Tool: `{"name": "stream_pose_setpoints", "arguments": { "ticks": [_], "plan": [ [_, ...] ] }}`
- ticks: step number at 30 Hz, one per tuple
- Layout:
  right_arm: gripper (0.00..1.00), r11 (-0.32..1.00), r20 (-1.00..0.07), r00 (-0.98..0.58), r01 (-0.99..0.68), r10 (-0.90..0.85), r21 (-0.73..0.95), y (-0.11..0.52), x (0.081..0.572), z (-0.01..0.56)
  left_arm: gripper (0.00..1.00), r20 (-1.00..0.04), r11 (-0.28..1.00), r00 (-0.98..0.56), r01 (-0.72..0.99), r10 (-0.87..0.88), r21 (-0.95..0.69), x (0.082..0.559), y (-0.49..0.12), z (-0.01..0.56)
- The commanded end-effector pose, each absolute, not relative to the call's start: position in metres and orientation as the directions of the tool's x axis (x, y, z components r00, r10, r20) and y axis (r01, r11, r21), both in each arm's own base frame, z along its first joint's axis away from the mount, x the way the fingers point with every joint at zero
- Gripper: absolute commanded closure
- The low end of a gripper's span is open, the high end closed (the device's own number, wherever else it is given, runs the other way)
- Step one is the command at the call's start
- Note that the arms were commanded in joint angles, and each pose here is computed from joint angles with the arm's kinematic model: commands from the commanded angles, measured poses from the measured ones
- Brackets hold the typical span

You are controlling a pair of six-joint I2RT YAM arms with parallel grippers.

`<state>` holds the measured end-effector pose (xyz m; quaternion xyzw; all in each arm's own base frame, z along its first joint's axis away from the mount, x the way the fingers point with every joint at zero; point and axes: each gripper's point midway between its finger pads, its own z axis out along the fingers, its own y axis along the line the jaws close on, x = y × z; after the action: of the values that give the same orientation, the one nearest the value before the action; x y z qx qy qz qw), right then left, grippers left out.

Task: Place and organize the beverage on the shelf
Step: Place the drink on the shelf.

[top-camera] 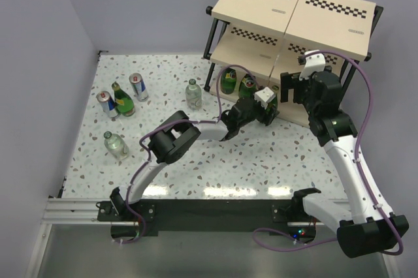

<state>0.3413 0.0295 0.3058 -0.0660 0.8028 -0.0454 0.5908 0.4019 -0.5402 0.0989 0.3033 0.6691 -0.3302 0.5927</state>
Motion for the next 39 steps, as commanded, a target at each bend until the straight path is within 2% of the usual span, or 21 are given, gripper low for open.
{"name": "stream_pose_setpoints", "arguments": {
  "ticks": [1,31,39],
  "plan": [
    [0.01,0.991,-0.961,-0.242,-0.024,-0.132,-0.130,0.027,0.344,0.320,1.00,-0.956,0.584,0.127,0.810,-0.263,-0.053,0.405,-0.544,0.249],
    [0.01,0.991,-0.961,-0.241,-0.018,-0.135,-0.135,0.026,0.345,0.318,1.00,-0.932,0.567,0.157,0.822,-0.328,-0.061,0.386,-0.535,0.287],
    [0.01,0.991,-0.962,-0.239,-0.014,-0.135,-0.135,0.025,0.345,0.319,1.00,-0.935,0.570,0.155,0.819,-0.319,-0.059,0.390,-0.538,0.282]
  ]
}}
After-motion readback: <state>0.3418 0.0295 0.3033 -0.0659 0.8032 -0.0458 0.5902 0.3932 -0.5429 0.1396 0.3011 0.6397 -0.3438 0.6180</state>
